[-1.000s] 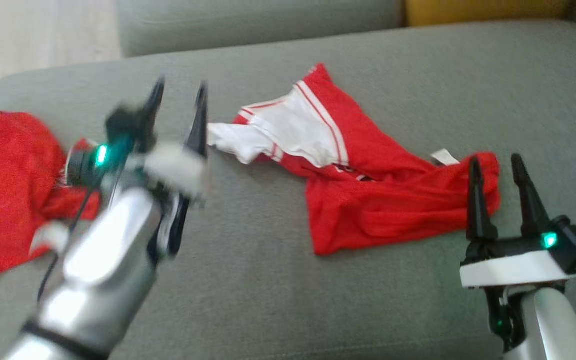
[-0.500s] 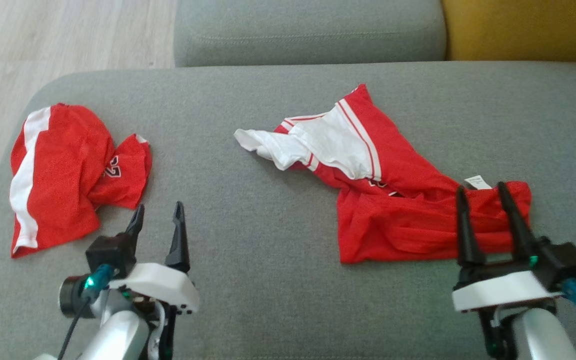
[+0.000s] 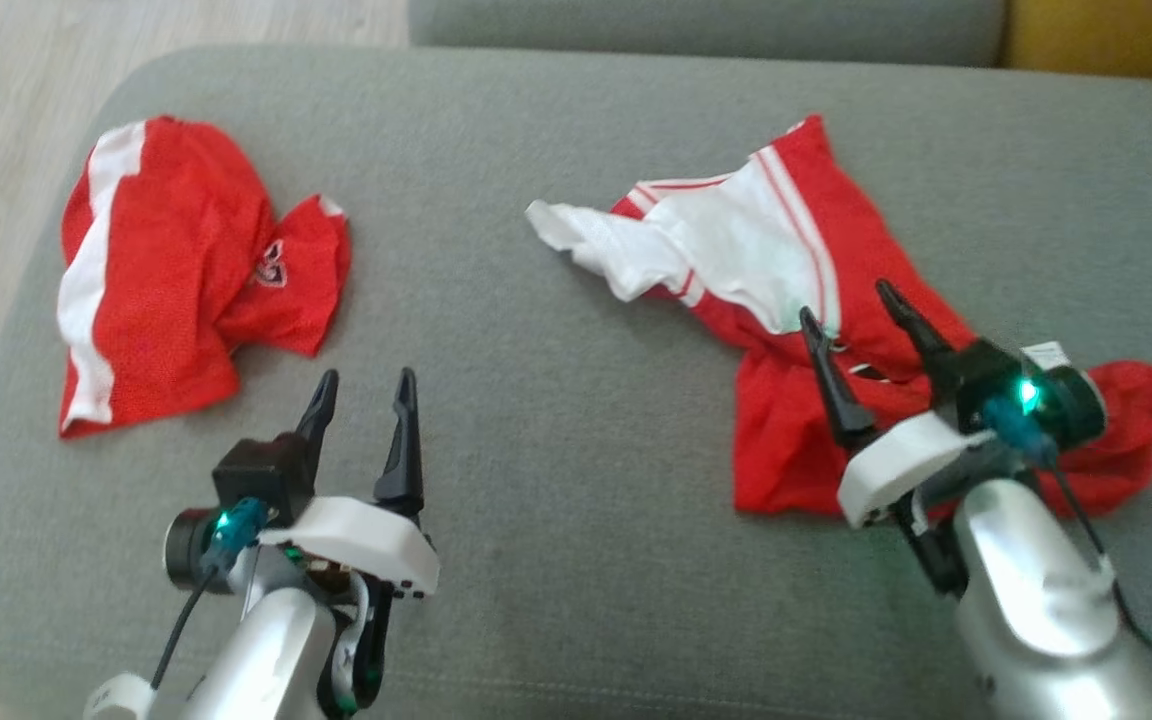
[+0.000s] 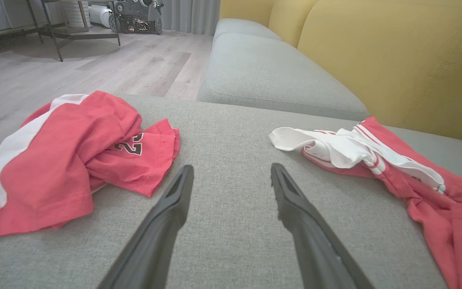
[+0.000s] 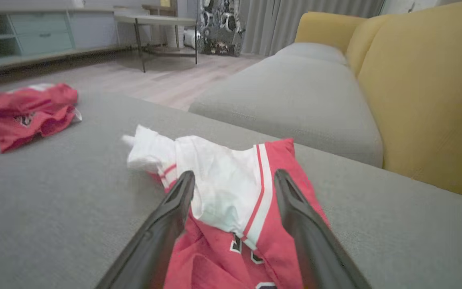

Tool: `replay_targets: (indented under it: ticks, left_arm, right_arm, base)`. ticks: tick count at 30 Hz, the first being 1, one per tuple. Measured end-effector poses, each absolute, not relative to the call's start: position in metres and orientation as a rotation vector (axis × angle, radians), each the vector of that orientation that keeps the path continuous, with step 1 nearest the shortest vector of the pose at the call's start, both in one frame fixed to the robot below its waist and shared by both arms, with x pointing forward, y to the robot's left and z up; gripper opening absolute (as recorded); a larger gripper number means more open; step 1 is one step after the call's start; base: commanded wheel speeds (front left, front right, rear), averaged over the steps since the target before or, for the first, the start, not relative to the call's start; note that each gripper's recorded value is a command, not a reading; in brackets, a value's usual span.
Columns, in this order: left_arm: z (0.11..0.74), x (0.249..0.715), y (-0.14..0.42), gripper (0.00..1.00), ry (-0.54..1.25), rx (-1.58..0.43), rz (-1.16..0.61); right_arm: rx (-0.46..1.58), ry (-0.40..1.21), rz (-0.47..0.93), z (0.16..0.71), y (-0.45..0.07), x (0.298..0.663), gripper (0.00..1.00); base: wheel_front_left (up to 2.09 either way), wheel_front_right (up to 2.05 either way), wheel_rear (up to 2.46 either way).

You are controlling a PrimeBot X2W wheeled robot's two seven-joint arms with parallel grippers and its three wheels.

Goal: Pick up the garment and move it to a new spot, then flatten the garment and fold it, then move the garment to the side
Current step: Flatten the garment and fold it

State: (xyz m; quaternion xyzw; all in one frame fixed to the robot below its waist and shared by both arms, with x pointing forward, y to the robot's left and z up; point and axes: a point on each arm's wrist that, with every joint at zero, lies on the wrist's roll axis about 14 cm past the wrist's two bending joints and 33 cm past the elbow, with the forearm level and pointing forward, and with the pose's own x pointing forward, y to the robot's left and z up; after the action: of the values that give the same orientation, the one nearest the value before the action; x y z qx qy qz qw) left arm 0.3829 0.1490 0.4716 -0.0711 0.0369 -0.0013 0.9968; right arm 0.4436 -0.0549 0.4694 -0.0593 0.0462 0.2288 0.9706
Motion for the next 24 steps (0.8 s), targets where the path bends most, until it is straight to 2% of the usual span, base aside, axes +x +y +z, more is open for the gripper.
replay_targets:
  ticks: [7,15,18,19,24]
  left_arm:
    - [0.461,0.388,0.163,1.0,0.098,-0.134,0.038]
    - [0.451,0.39,0.166,1.0,0.122,-0.136,0.052]
    - [0.451,0.392,0.166,1.0,0.12,-0.138,0.05]
    - [0.451,0.393,0.166,1.0,0.119,-0.138,0.053]
    - [0.452,0.394,0.163,1.0,0.116,-0.141,0.041]
  right_arm:
    - [-0.22,0.225,0.539,0.427,-0.044,0.47,1.0]
    - [-0.218,0.294,0.574,0.405,-0.035,0.473,1.0]
    - [-0.207,0.302,0.564,0.403,-0.038,0.475,0.18]
    - [-0.203,0.304,0.56,0.403,-0.039,0.476,0.0]
    - [-0.174,0.284,0.536,0.411,-0.043,0.483,0.0]
  base:
    - [0.0,0.0,0.0]
    - [0.0,0.0,0.0]
    - [0.0,0.0,0.0]
    - [0.0,0.0,0.0]
    - [0.0,0.0,0.0]
